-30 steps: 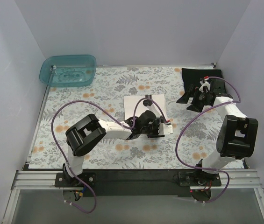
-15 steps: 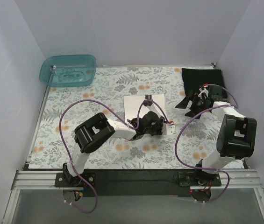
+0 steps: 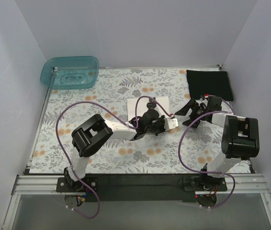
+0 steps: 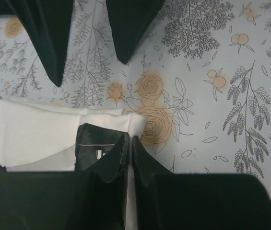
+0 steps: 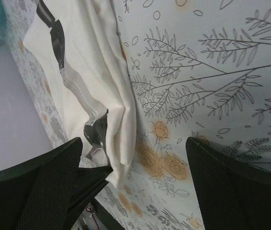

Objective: Fold and stack the t-shirts
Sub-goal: Neatly place the folded tshirt to the corner

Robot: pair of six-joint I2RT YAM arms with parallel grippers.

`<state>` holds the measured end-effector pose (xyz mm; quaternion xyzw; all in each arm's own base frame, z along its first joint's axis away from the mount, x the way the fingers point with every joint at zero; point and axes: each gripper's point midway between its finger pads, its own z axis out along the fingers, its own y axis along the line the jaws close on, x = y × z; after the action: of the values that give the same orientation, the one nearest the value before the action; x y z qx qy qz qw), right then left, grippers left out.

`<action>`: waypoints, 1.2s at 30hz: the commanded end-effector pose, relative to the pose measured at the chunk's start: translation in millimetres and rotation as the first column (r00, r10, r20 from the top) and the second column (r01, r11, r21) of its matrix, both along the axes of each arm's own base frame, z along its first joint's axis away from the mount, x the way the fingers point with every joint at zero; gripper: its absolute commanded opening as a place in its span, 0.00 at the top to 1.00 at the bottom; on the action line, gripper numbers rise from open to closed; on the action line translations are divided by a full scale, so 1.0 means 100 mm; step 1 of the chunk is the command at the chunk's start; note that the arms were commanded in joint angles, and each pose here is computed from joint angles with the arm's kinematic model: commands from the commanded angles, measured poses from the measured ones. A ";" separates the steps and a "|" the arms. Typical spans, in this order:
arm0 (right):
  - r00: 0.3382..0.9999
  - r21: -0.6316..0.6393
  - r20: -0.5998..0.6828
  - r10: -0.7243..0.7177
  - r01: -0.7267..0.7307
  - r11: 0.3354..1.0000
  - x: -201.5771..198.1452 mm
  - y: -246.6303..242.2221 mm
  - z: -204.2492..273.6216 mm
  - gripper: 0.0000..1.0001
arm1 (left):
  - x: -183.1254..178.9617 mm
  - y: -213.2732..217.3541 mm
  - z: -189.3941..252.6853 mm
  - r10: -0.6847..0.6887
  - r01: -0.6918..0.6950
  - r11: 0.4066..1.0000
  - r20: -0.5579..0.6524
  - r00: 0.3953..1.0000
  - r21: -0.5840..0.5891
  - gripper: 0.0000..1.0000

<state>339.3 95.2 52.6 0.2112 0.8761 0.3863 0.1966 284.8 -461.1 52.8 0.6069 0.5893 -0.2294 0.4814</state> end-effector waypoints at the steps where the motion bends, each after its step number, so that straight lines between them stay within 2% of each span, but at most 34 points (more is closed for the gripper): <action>1: 1.000 0.079 0.025 -0.008 0.006 0.997 0.10 0.19 0.05 0.06 | 0.07 -0.07 0.65 0.005 -0.003 0.991 0.016 1.000 -0.133 1.00; 9: 0.999 0.158 -0.038 0.000 0.006 0.987 0.08 0.53 -0.06 0.09 | 0.09 -0.12 0.83 0.007 -0.009 0.985 -0.007 1.000 -0.172 1.00; 17: 0.992 0.211 -0.118 -0.035 0.059 0.976 0.22 0.86 -0.21 0.12 | 0.10 -0.14 0.91 0.006 -0.008 0.982 -0.010 1.000 -0.189 1.00; 19: 0.991 0.218 -0.125 -0.047 0.073 0.973 0.27 0.89 -0.25 0.16 | 0.10 -0.13 0.91 0.006 -0.008 0.982 -0.010 1.000 -0.189 1.00; 24: 0.993 0.224 -0.105 -0.055 0.077 0.972 0.47 0.91 -0.26 0.17 | 0.05 -0.09 0.89 -0.004 0.001 0.983 -0.018 1.000 -0.183 1.00; 29: 0.993 0.248 -0.109 -0.044 0.070 0.966 0.47 0.98 -0.30 0.24 | 0.08 -0.06 0.86 0.008 -0.011 0.984 -0.019 1.000 -0.179 1.00; 32: 0.994 0.244 -0.105 -0.036 0.061 0.968 0.42 1.03 -0.31 0.34 | 0.13 -0.05 0.84 0.019 -0.024 0.983 -0.028 0.999 -0.180 1.00; 34: 0.999 0.232 -0.051 0.001 0.011 0.973 0.46 1.06 -0.27 0.52 | 0.14 -0.04 0.84 0.019 -0.029 0.983 -0.057 0.998 -0.184 1.00; 35: 1.000 0.225 -0.020 0.018 -0.013 0.974 0.48 1.07 -0.24 0.62 | 0.16 -0.04 0.87 0.024 -0.037 0.981 -0.069 0.997 -0.192 0.94; 36: 0.999 0.221 0.027 0.026 -0.031 0.975 0.60 1.07 -0.13 0.82 | 0.17 -0.02 0.88 0.028 -0.044 0.981 -0.087 0.996 -0.190 0.88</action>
<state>383.6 200.0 32.9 0.2492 0.8237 0.4893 0.1412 298.5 -460.9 93.9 0.5572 0.6089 -0.2759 0.4925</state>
